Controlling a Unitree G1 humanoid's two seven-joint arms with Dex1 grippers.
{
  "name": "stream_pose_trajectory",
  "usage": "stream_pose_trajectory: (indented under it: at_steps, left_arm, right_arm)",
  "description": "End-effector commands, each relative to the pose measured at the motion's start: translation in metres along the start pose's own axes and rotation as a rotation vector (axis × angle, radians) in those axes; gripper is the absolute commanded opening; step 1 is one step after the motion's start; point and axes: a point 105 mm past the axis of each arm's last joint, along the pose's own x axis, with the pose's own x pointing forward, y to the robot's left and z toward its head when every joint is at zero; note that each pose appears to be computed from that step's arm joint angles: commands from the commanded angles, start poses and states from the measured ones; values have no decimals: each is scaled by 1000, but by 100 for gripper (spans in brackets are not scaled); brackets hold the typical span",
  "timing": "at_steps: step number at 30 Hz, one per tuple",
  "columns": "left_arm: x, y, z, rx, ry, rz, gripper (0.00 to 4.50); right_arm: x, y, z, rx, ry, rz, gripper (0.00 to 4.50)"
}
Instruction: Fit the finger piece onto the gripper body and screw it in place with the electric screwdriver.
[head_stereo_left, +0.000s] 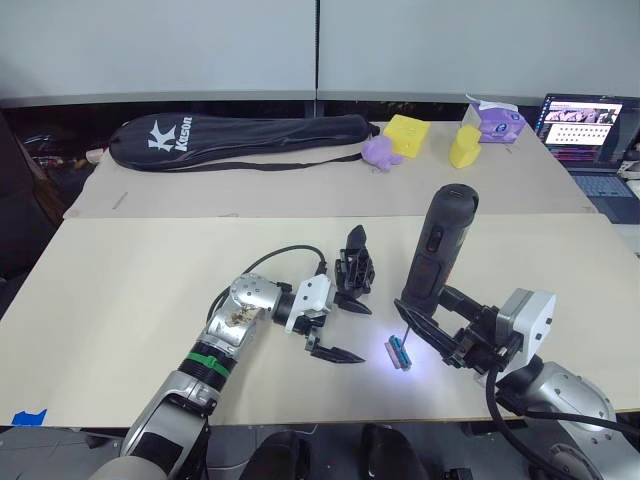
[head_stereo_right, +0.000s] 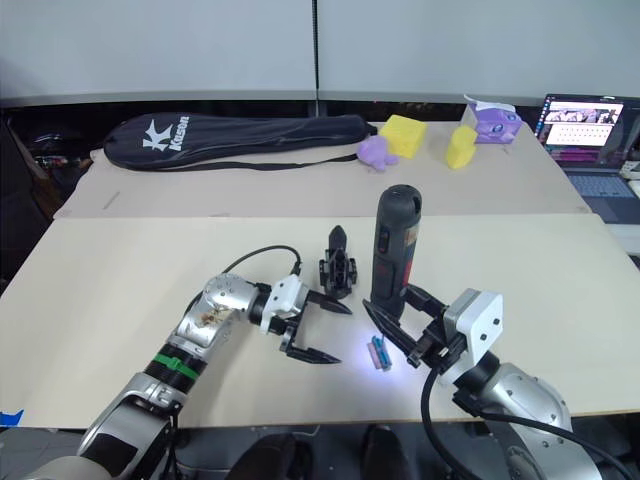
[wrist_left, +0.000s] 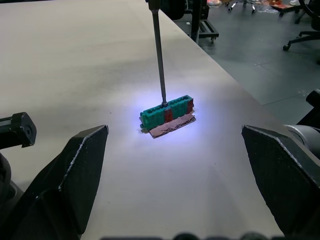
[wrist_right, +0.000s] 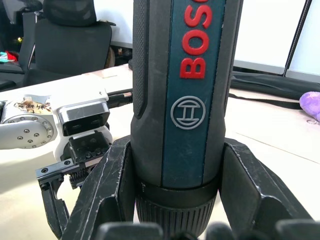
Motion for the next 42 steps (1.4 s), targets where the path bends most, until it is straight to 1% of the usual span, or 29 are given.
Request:
stream_pose_trajectory:
  at_steps: [1, 9, 32, 36, 39, 42]
  left_arm:
    - [1, 4, 10, 49, -12, 2, 450]
    - [1, 5, 10, 48, -13, 10, 450]
    - [2, 9, 11, 52, -17, 15, 450]
    - [2, 10, 11, 53, -17, 14, 450]
    - [0, 10, 9, 48, -12, 24, 450]
    - [-4, 10, 6, 33, -7, 49, 450]
  right_arm:
    - [0, 4, 15, -40, -61, 14, 192]
    - [-1, 3, 11, -35, -53, 11, 192]
    - [0, 3, 13, -46, -60, 2, 192]
    - [2, 5, 23, -61, -83, 8, 192]
    - [6, 8, 41, -80, -127, 30, 192]
    - [7, 8, 51, -87, -140, 43, 192]
